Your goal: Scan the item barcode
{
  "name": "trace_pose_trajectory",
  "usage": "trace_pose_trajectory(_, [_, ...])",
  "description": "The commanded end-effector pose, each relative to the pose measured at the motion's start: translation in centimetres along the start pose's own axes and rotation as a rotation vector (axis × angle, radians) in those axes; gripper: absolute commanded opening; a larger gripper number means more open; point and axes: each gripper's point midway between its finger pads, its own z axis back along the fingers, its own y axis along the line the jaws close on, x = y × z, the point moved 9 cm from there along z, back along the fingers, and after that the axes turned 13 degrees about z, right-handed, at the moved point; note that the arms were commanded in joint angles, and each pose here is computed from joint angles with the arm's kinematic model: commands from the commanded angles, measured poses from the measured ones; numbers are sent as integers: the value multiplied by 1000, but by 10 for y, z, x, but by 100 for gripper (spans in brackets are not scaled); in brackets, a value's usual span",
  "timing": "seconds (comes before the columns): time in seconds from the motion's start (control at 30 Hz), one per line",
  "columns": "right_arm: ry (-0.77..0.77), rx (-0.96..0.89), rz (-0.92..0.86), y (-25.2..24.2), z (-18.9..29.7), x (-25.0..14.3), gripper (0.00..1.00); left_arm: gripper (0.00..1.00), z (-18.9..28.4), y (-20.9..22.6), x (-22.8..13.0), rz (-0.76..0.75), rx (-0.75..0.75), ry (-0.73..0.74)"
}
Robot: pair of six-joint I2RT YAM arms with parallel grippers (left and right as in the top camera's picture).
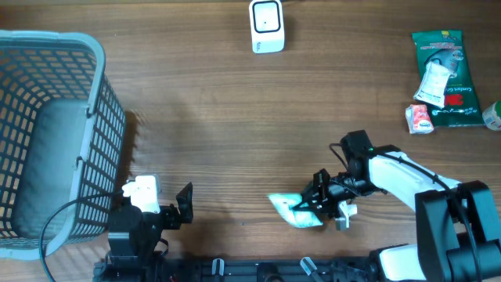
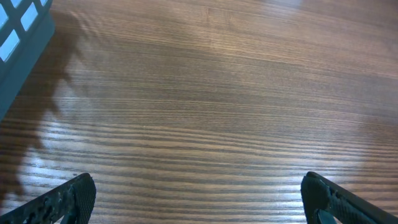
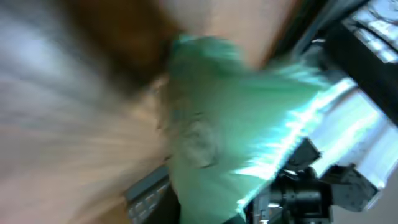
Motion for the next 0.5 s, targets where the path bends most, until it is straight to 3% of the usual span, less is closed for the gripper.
trace_pose_trajectory(0.0, [-133, 127, 32, 21, 8, 15, 57, 100, -1, 0, -1, 7, -2, -4])
trace_pose_trajectory(0.03, [-146, 151, 46, 25, 10, 17, 75, 100, -1, 0, -1, 7, -2, -4])
trace_pose_trajectory(0.07, [-161, 166, 74, 27, 11, 18, 87, 100, -1, 0, -1, 7, -2, -4])
trace_pose_trajectory(0.13, [-210, 224, 241, 39, 16, 19, 99, 100, -1, 0, -1, 7, -2, -3])
trace_pose_trajectory(0.2, [-264, 267, 587, 52, 19, 15, 99, 100, -1, 0, -1, 7, -2, -3])
trace_pose_trajectory(0.47, [-186, 479, 1322, 82, 37, -32, 100, 100, -1, 0, -1, 7, -2, -4])
